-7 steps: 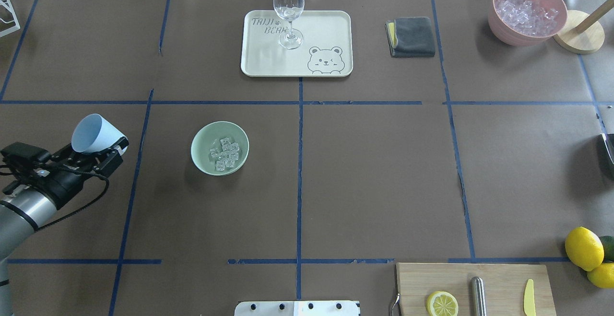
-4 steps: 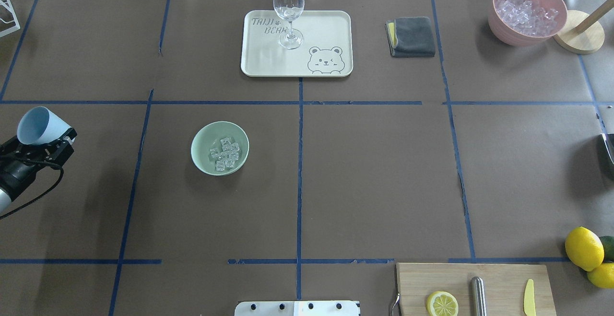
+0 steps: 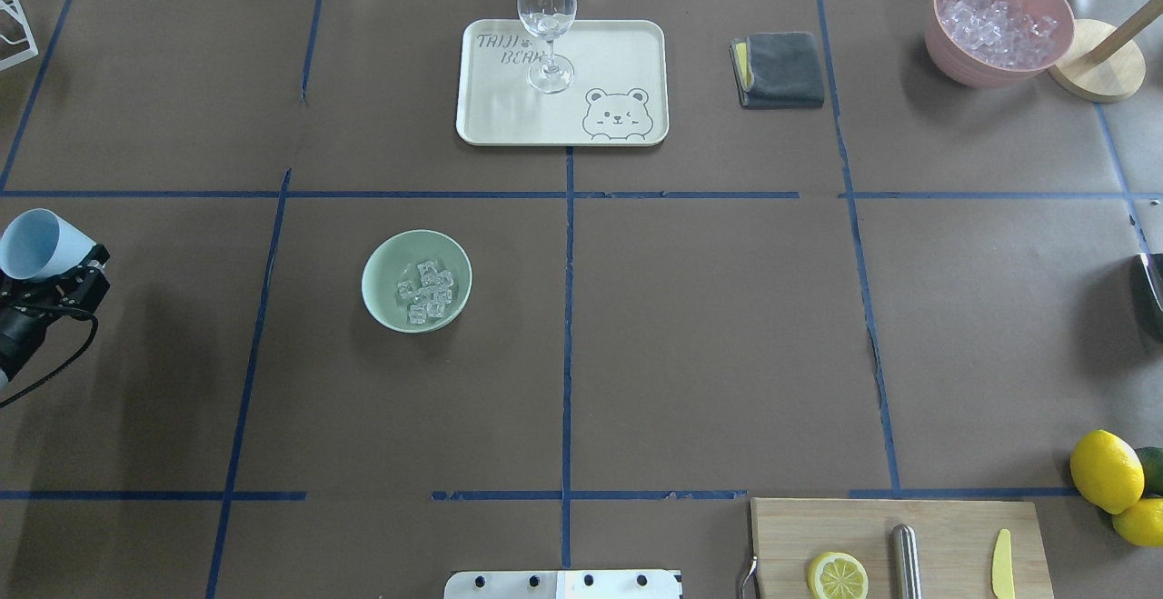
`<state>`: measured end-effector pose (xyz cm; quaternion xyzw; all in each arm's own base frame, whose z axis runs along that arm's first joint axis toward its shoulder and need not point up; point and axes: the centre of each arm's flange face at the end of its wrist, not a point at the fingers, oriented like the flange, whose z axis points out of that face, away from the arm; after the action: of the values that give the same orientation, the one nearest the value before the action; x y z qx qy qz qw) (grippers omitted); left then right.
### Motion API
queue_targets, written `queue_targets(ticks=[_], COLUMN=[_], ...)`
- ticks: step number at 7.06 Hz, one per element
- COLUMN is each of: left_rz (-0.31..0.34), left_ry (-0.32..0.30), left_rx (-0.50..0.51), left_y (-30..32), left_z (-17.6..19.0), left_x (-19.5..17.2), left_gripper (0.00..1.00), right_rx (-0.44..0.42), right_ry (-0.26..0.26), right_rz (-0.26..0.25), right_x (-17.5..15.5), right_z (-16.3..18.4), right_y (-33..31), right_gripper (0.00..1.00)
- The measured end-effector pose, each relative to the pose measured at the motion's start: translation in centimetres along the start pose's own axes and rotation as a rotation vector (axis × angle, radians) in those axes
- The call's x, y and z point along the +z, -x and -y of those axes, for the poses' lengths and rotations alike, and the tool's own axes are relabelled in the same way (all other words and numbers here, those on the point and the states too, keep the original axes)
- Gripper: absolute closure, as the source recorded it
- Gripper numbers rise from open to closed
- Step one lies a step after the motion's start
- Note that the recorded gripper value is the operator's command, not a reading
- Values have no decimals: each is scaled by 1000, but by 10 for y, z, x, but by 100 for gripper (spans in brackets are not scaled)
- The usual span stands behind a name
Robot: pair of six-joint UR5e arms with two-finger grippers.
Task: Pour ice into bowl
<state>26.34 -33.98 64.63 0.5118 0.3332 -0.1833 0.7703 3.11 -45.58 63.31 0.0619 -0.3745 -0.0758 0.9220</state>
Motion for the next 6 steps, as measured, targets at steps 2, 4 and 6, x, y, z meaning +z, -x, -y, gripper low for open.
queue_targets(ticks=[2,4,6], left_rz=[9,5,-5], left_ry=[6,26,42], left_rx=[15,32,40], left_y=[2,-11,-17], left_z=[-7,-18,-26], left_x=[3,6,5], left_gripper=[85,75,45], right_rx=[1,0,0], right_ry=[1,0,0], right_rz=[0,0,0], right_x=[0,0,0], right_z=[0,0,0], right_y=[0,0,0], right_gripper=[0,0,0])
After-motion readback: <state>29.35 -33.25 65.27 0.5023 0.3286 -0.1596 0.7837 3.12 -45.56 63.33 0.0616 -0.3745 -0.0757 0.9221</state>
